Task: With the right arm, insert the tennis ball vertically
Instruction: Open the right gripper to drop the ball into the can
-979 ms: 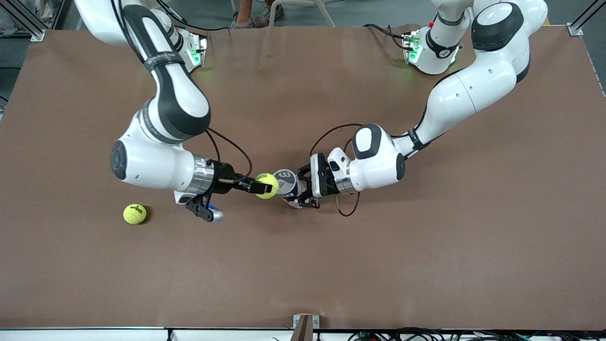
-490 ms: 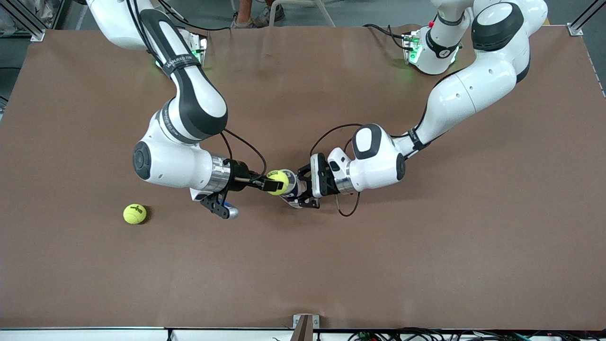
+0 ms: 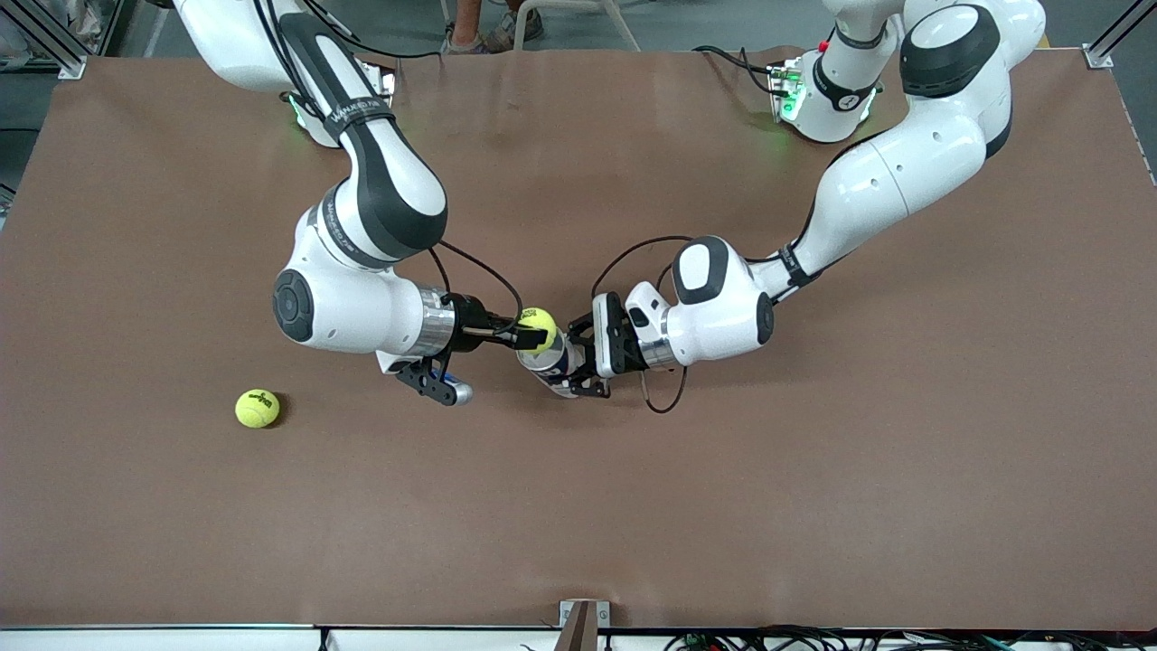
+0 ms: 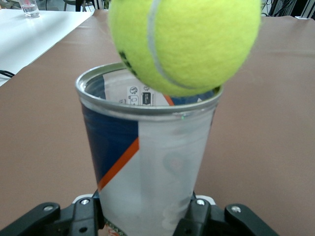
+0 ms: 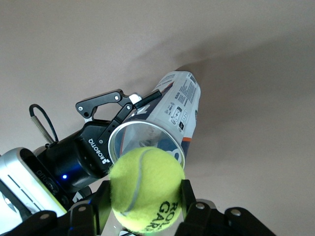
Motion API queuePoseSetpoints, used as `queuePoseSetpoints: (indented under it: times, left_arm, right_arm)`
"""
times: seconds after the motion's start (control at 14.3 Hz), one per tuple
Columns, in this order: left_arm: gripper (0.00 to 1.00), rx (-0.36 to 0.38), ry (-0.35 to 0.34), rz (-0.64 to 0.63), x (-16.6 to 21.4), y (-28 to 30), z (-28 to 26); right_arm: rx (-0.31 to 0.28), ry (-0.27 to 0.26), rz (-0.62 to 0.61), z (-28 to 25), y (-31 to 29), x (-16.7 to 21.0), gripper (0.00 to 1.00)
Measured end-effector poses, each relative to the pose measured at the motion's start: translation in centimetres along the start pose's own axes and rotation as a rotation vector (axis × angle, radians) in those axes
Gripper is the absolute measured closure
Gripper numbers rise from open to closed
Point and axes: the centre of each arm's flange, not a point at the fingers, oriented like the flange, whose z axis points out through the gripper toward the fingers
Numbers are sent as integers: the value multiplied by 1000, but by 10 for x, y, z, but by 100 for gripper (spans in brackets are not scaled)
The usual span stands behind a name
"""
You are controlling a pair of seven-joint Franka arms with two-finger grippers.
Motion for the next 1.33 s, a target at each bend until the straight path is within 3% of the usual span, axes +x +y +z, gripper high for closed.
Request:
queuePoseSetpoints:
  times: [0.84, 0.91, 1.12, 1.33]
  left_arm:
    - [41, 6, 2, -10, -2, -3, -3]
    - [41, 6, 2, -10, -2, -3, -3]
    - [41, 8, 2, -11, -3, -4, -4]
    - [41, 9, 3, -11, -3, -4, -4]
  right_arm:
    - [12, 26, -2, 3, -9, -6, 40]
    - [11, 27, -1, 2, -9, -5, 35]
    - [10, 33, 2, 0, -7, -3, 4]
    - [9, 36, 4, -1, -6, -1, 0]
